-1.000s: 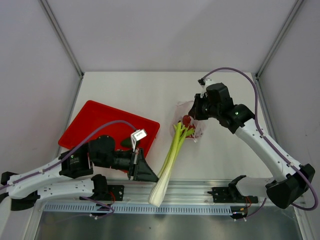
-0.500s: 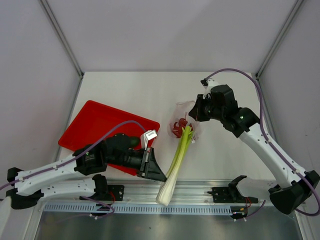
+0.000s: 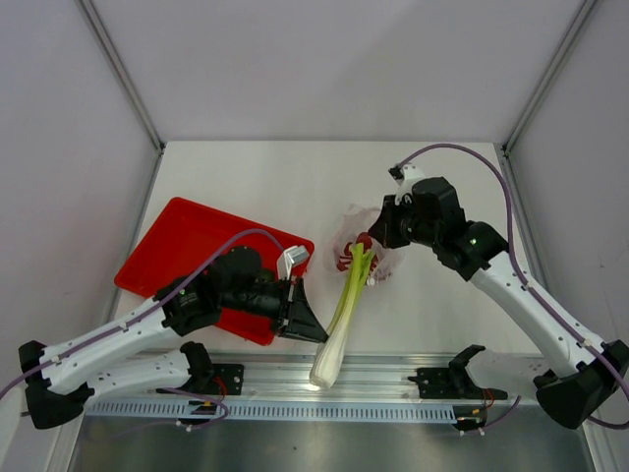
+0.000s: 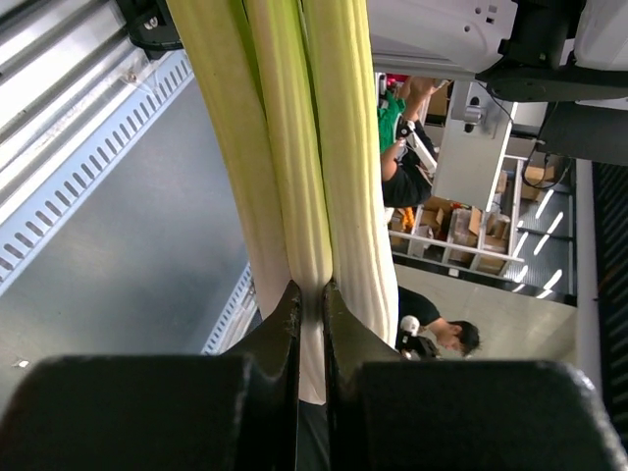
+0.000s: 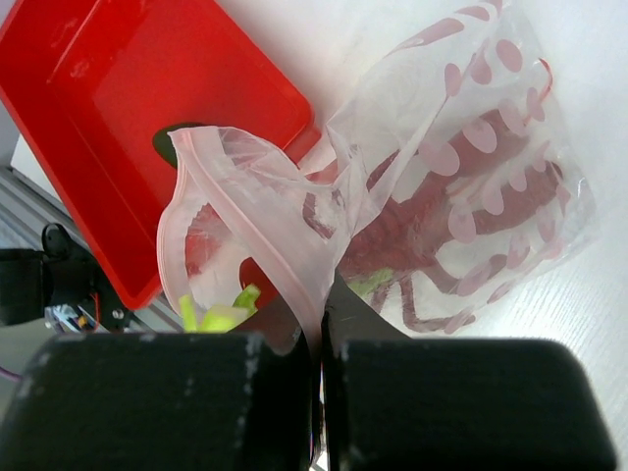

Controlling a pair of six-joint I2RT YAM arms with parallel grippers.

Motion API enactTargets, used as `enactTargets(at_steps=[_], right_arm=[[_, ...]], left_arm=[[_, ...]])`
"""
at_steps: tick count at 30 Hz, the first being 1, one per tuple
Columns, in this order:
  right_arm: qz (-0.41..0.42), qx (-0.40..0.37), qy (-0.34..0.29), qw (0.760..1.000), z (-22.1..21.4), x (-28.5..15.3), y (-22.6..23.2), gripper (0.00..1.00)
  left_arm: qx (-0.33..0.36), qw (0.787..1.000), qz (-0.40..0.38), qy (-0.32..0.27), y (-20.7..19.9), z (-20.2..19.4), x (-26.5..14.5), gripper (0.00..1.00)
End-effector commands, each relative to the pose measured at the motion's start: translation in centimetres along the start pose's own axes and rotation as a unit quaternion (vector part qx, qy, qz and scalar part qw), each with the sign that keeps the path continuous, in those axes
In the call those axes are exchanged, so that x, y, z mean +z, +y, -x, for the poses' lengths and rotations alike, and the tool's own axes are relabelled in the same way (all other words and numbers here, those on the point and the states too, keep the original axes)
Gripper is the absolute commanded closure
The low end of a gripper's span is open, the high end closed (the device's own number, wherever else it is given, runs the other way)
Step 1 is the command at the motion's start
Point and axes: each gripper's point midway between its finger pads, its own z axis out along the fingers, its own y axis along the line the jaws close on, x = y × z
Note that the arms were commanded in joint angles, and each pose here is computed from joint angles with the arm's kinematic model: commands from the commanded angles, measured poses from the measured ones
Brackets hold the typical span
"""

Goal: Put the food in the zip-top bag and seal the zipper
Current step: Place the fake vegetable in the zipper food storage bag.

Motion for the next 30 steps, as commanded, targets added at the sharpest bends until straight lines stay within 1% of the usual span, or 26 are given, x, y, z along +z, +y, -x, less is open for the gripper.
enactTargets(at_steps=[1, 8, 13, 15, 16, 17, 19, 23, 30], right_arm=[[0.036, -0.04, -0.053, 0.997, 2.0, -1.1, 1.7, 1.0], [0.057, -0.071, -0.056, 0.994, 1.0, -1.5, 2.6, 1.0], [0.066, -0.084, -0.058, 0.993, 0.4, -2.1, 2.9, 1.0], [0.069, -0.088, -0.062, 0.992, 0.3, -2.5, 3.0, 1.0], [0.069, -0.089, -0.061, 0.992, 0.2, -2.6, 3.0, 1.0], [0.069, -0.09, -0.061, 0.992, 0.1, -2.7, 3.0, 1.0], [0.071, -0.094, -0.059, 0.991, -0.2, -2.8, 3.0, 1.0], [0.065, -0.097, -0.056, 0.992, -0.7, -2.8, 2.6, 1.0], [0.044, -0.105, -0.054, 0.992, -1.0, -2.5, 2.0, 1.0]], left_arm=[[-0.018, 0.999, -0.027, 0.025, -1.2, -0.1, -0.3, 0.99], [-0.068, 0.996, -0.022, 0.05, -0.5, 0.7, 0.2, 0.99], [-0.09, 0.995, -0.021, 0.043, 0.3, 2.1, 0.4, 1.0], [-0.101, 0.994, -0.017, 0.03, 0.8, 2.8, 0.4, 0.99], [-0.119, 0.992, -0.014, 0.03, 1.4, 2.9, 0.5, 0.99], [-0.118, 0.992, -0.024, 0.027, 1.1, 3.3, 0.5, 0.99], [-0.144, 0.989, -0.03, 0.024, 1.3, 3.8, 0.5, 0.99], [-0.135, 0.989, -0.051, 0.021, -0.1, 4.5, 0.4, 0.99], [-0.11, 0.992, -0.061, 0.012, -1.9, 4.6, -0.6, 1.0]])
